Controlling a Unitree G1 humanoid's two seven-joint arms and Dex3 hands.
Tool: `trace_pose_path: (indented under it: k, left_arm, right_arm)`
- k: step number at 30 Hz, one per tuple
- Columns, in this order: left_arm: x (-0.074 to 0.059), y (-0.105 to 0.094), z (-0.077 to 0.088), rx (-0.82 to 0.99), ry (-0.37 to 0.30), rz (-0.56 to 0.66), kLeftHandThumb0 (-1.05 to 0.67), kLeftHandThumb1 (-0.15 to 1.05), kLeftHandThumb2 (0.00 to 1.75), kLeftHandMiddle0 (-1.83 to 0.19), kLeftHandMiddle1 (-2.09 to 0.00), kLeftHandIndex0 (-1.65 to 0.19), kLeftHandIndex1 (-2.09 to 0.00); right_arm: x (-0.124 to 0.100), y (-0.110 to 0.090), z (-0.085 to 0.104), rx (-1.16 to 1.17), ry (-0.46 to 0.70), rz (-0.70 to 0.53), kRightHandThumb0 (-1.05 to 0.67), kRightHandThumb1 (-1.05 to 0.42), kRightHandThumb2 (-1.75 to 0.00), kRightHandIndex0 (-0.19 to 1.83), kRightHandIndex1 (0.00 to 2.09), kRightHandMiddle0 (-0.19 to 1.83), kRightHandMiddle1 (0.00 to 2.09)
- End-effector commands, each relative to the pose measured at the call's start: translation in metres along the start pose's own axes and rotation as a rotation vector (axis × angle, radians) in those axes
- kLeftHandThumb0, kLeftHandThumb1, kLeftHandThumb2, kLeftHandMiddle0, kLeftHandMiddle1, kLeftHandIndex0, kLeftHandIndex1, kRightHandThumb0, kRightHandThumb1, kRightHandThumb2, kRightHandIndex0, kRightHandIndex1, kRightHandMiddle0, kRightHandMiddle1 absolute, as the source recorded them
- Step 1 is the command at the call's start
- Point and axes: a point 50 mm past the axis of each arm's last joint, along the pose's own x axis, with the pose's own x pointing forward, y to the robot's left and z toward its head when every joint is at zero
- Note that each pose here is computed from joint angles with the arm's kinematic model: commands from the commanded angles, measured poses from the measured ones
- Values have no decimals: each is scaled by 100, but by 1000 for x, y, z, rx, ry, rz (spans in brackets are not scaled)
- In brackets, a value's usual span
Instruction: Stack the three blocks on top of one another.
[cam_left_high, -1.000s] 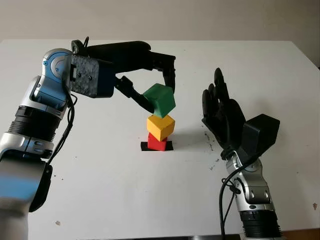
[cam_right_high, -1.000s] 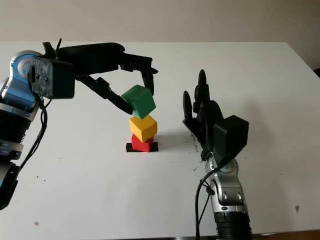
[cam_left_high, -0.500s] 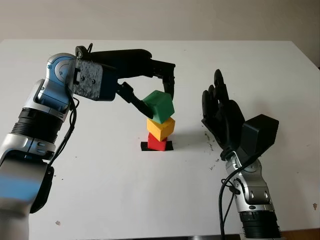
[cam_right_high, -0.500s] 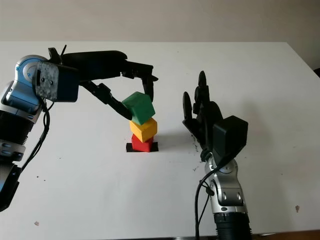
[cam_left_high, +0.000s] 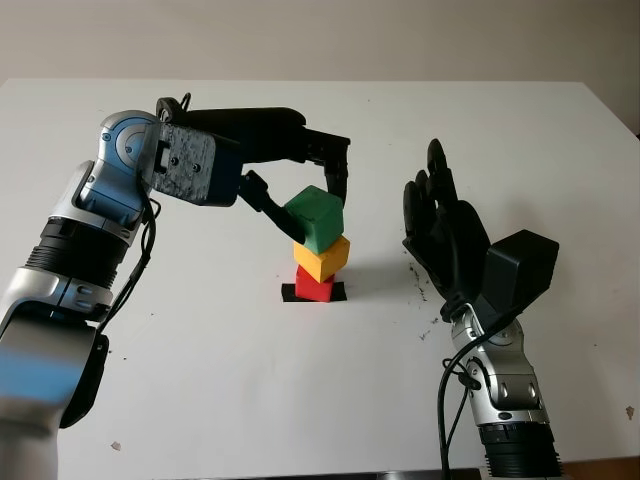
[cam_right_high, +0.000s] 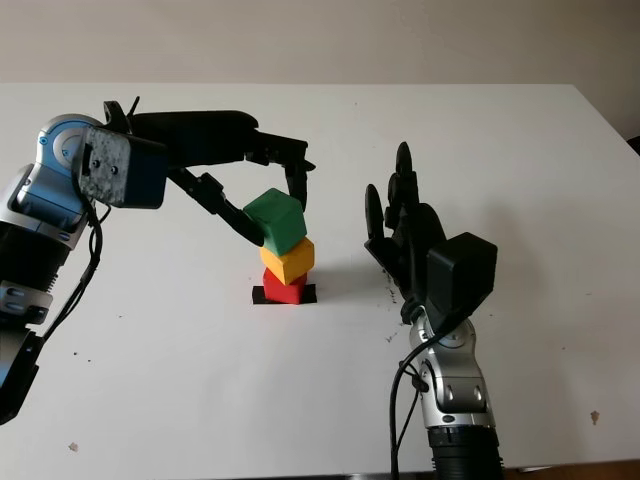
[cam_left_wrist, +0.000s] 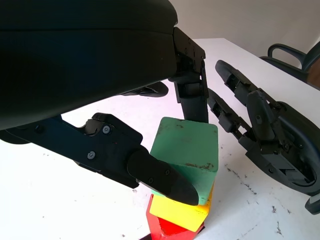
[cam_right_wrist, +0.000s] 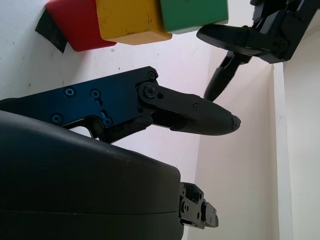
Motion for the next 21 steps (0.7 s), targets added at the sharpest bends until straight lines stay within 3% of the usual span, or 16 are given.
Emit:
trace_pose_path:
  k: [1, 7, 15, 21]
  left_arm:
    - [1, -1, 3, -12, -23, 9, -43, 99, 5, -31, -5, -27, -135]
    - [1, -3, 2, -33, -32, -4, -49, 99, 5, -22, -2, -13, -73]
    - [0, -4, 4, -61, -58, -21, -57, 99, 5, -13, -4, -12, -46]
    - [-8, 1, 5, -91, -70, -26, -66, 94, 5, 9, -2, 3, -18]
  right_arm:
    - [-2, -1, 4, -12, -13, -4, -59, -105, -65, -19, 0, -19, 0]
    - [-1, -1, 3, -6, -11, -2, -58, -105, -64, -19, 0, -19, 0]
    - [-1, -2, 3, -30, -3, -1, -59, -105, -63, -19, 0, -19, 0]
    - [-1, -1, 3, -28, -2, 0, -58, -105, -64, -19, 0, -19, 0]
